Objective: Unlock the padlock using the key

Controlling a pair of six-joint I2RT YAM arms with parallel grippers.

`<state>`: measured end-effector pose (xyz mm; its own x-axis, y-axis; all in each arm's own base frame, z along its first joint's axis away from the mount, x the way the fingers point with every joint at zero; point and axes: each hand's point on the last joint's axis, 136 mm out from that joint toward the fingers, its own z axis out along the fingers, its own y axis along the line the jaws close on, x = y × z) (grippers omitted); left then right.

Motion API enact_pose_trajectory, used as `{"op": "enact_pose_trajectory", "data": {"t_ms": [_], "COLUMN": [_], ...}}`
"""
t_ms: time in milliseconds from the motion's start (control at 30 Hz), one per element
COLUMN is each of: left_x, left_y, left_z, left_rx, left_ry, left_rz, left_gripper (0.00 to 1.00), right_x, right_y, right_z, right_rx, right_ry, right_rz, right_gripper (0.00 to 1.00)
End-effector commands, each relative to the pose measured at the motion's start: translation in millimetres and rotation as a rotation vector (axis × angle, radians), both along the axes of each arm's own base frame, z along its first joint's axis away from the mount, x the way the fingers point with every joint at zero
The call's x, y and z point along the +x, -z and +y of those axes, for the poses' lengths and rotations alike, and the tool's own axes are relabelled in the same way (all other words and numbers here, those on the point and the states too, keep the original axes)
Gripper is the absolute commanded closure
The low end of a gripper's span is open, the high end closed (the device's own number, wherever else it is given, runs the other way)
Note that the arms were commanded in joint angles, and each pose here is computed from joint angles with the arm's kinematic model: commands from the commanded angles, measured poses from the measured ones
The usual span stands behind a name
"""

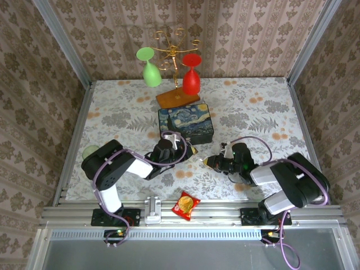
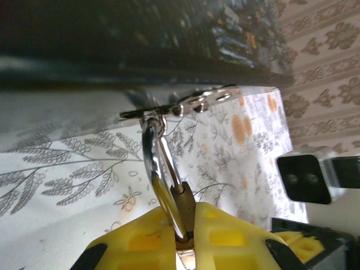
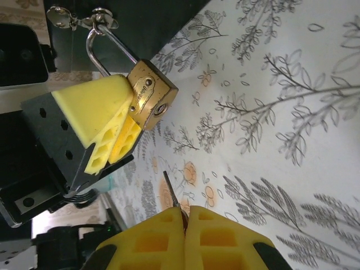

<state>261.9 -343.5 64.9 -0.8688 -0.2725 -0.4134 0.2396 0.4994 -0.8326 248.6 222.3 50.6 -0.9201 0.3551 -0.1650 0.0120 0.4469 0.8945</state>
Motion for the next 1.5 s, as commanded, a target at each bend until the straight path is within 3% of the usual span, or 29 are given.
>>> {"op": "enact_pose_trajectory", "data": {"t_ms": [0, 367, 567, 1200, 1467], "left_x": [1, 1, -2, 12, 5], "left_y": [-19, -26, -29, -66, -74], "left_z": [-7, -2, 2, 9, -4], "left_rx": [-0.136, -0.187, -0.108, -0.219, -0.219], "left_ry": [0.000, -0.021, -0.021, -0.073, -0.028], "left_rz": [0.036, 0.041, 0.016, -0.018, -0.022], "left_gripper": [0.98, 1.00, 0.99, 1.00, 1.00], "right_x": [7, 24, 30, 28, 32], "right_y": [-35, -28, -39, -12, -28], "right_z": [18, 13, 15, 14, 16], "right_rx": [0.162, 0.252, 0.263, 0.268, 0.282], "right_ry": [-0.084, -0.062, -0.061, -0.040, -0.047], "right_rz": [-0.064, -0.029, -0.044, 0.074, 0.025], "right_gripper": [1.00, 1.00, 1.00, 1.00, 1.00]}}
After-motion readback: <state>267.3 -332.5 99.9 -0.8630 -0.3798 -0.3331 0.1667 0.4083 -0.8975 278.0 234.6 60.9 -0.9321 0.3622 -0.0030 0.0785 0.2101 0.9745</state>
